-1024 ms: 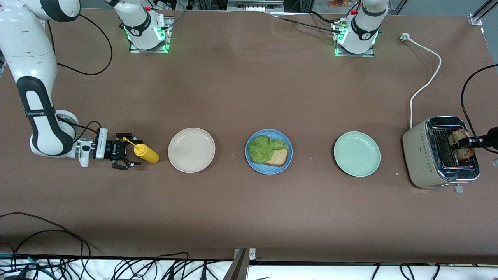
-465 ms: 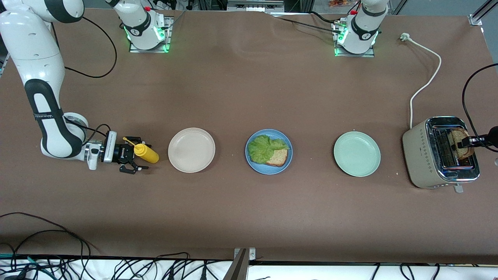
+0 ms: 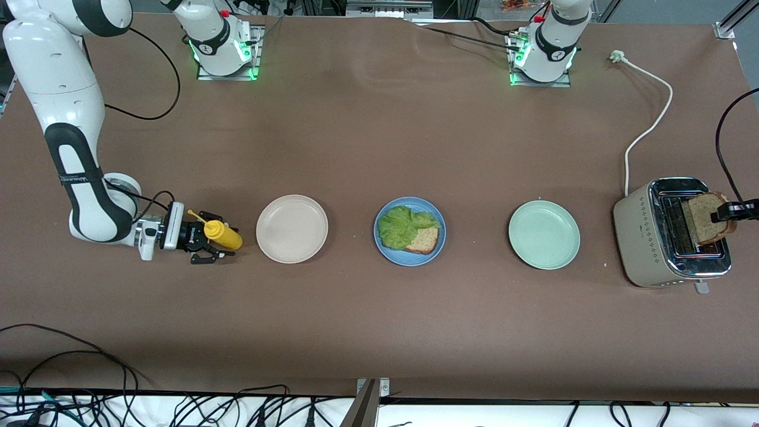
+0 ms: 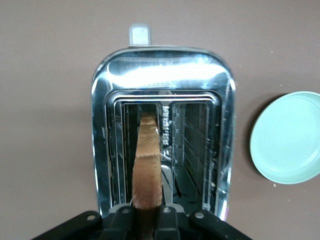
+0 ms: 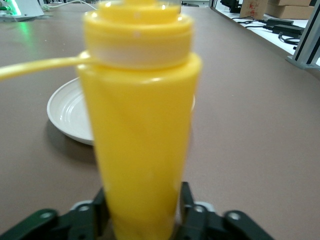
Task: Make sandwich in blue plate with both arms
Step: 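Lift the yellow mustard bottle and carry it over the blue plate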
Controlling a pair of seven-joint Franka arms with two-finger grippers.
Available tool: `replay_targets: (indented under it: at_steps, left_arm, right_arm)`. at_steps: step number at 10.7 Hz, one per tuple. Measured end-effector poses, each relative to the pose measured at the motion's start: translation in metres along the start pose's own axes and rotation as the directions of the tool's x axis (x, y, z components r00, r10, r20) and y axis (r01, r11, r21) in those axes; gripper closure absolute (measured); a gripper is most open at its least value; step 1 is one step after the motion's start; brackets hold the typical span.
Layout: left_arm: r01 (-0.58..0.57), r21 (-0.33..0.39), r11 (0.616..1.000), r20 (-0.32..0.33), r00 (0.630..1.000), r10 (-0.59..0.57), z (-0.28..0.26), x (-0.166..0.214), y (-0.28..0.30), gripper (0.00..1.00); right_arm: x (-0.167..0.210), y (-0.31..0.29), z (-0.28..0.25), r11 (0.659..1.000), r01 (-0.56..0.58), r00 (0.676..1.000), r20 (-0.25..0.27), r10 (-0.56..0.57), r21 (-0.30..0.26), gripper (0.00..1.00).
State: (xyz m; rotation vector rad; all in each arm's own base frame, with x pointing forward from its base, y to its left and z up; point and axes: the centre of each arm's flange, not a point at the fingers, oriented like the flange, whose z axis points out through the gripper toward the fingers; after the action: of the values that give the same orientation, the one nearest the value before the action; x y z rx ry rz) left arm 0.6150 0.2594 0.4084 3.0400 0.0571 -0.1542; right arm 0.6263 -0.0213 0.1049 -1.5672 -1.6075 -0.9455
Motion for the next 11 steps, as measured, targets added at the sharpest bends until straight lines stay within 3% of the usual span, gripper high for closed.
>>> replay_targets:
  at_steps: [1, 2, 5, 7, 9, 11]
  left_arm:
    - [-0.004, 0.003, 1.0, 0.0, 1.0, 0.004, -0.013, -0.002, 0.004, 0.89]
    - [-0.006, 0.004, 1.0, 0.002, 1.0, 0.006, -0.024, -0.004, 0.007, 0.89]
    - [-0.012, 0.007, 1.0, -0.002, 1.0, 0.012, -0.036, -0.005, 0.011, 0.89]
    - [-0.012, 0.007, 1.0, 0.0, 1.0, 0.012, -0.036, -0.005, 0.011, 0.89]
    - [-0.011, 0.007, 1.0, 0.0, 1.0, 0.011, -0.036, -0.005, 0.011, 0.89]
    - [-0.011, 0.007, 1.0, 0.0, 1.0, 0.011, -0.036, -0.005, 0.011, 0.89]
  right_arm:
    - [0.0, 0.001, 0.0, 1.0, 0.002, 1.0, 0.005, -0.002, -0.003, 0.51]
    - [0.002, 0.003, 0.0, 1.0, 0.007, 1.0, 0.009, -0.007, -0.006, 0.59]
    - [0.025, 0.019, 0.006, 0.999, -0.038, 0.998, 0.059, 0.038, 0.003, 0.79]
    - [0.057, 0.032, 0.005, 0.991, -0.132, 0.98, 0.156, 0.128, 0.021, 0.79]
    - [0.097, 0.038, 0.012, 0.97, -0.24, 0.936, 0.272, 0.223, 0.03, 0.79]
    - [0.141, 0.041, 0.024, 0.934, -0.356, 0.839, 0.443, 0.317, 0.006, 0.82]
